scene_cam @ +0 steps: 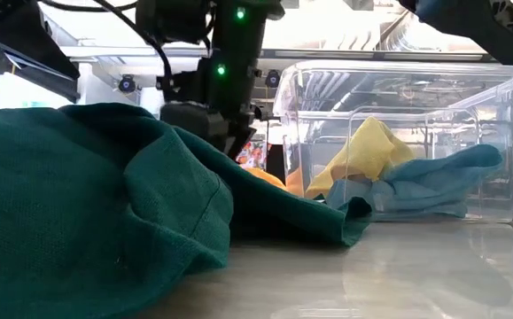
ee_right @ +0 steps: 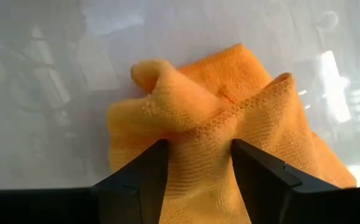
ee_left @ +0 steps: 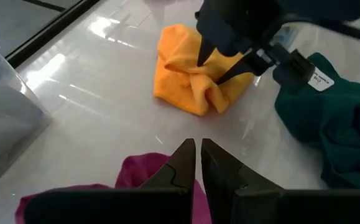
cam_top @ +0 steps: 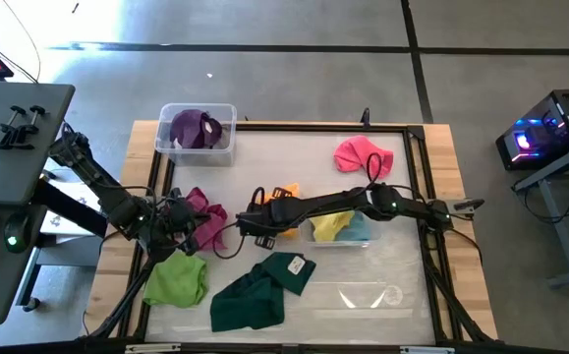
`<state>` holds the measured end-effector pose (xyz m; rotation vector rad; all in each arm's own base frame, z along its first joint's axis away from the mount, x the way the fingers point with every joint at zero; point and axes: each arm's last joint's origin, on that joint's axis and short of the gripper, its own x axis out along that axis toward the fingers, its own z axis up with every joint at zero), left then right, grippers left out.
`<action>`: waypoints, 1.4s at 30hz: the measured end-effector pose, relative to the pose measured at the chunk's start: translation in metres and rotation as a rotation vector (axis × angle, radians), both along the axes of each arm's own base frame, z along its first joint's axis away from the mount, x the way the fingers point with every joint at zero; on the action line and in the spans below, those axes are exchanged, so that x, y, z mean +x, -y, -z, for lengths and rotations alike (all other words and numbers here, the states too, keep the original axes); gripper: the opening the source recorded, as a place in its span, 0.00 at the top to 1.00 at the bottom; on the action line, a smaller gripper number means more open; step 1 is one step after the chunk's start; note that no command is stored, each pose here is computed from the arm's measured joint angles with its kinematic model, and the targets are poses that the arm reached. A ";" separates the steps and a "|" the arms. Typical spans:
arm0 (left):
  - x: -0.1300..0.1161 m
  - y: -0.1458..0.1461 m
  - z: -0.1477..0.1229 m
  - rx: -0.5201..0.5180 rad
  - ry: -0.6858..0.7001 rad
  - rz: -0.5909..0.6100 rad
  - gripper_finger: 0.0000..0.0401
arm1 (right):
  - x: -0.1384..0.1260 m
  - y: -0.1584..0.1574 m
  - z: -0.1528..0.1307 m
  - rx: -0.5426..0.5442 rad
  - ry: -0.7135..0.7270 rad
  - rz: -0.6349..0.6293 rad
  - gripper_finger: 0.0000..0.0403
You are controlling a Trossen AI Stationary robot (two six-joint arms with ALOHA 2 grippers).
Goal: Sort towels by color in basket
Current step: Put the orange towel into the bottom transparent bin
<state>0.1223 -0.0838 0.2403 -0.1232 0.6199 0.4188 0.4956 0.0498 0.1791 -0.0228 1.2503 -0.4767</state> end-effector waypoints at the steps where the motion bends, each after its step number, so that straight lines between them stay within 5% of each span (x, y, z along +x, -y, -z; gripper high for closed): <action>1: 0.000 0.000 0.000 0.000 0.000 0.000 0.96 | 0.000 0.002 0.003 -0.008 -0.004 0.004 0.58; 9: 0.001 0.001 -0.001 -0.005 0.010 0.006 0.96 | -0.002 0.013 0.032 0.044 -0.034 -0.011 0.67; 16: 0.001 0.001 -0.001 -0.004 0.009 0.006 0.96 | 0.005 0.006 0.036 0.062 0.036 -0.136 0.96; 18: 0.001 0.001 -0.001 -0.006 0.010 0.005 0.96 | 0.006 -0.002 0.029 0.012 0.066 -0.174 0.97; 26: -0.004 0.008 -0.001 -0.036 0.022 0.044 0.96 | -0.024 -0.064 -0.058 -0.340 0.206 -0.271 0.99; 32: -0.007 0.018 0.002 0.000 0.040 0.073 0.96 | -0.071 -0.078 -0.114 -0.632 0.182 -0.204 0.99; 38: -0.007 0.028 0.010 0.056 0.022 0.096 0.96 | -0.130 -0.067 -0.171 -0.721 0.194 -0.095 0.99; 42: -0.005 0.034 0.016 0.085 -0.003 0.109 0.96 | -0.173 -0.067 -0.207 -0.664 0.267 -0.056 0.99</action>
